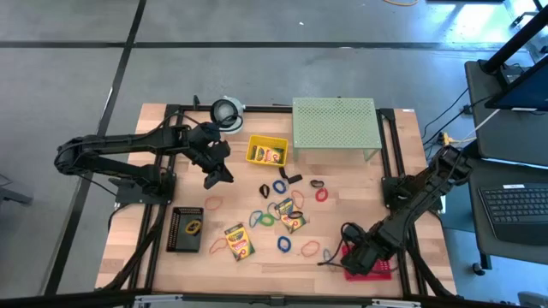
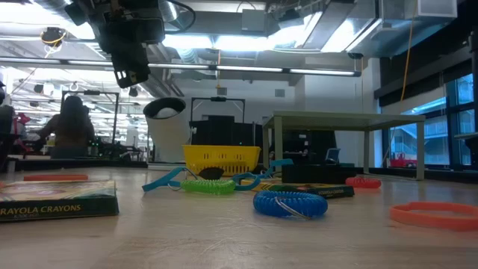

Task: Pick & Place Office Desk Supplies
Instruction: Put the orange rubber band into the red bin

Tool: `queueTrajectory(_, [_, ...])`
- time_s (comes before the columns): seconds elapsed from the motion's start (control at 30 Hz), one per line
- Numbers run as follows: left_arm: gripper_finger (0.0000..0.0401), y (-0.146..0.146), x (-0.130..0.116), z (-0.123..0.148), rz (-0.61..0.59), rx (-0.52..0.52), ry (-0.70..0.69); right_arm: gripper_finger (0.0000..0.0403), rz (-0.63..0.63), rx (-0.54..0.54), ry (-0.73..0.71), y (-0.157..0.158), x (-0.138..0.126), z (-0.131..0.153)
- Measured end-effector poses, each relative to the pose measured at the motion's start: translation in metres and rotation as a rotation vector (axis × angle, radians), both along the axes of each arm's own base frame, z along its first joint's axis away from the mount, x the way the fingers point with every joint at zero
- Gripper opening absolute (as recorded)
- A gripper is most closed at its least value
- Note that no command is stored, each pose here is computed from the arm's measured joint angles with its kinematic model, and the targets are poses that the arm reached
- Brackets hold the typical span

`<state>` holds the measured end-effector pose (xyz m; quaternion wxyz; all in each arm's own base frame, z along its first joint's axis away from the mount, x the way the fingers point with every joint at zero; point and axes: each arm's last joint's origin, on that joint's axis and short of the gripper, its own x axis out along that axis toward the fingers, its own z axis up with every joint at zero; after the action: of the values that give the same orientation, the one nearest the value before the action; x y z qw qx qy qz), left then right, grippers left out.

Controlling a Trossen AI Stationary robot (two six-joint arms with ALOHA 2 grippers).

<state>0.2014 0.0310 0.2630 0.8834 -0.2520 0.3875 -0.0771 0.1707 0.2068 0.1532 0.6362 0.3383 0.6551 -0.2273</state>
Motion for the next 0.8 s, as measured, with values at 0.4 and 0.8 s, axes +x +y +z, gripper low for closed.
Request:
queueTrajectory(0.4, [0.0061, 0.000, 0.000, 0.000, 0.002, -0.007, 0.002, 0.0000, -0.026, -0.032, 0.017, -0.029, 0.014, -0.013])
queueTrajectory(0.8, [0.0061, 0.000, 0.000, 0.000, 0.003, -0.007, 0.002, 0.0000, -0.056, -0.085, 0.015, -0.045, 0.024, -0.013])
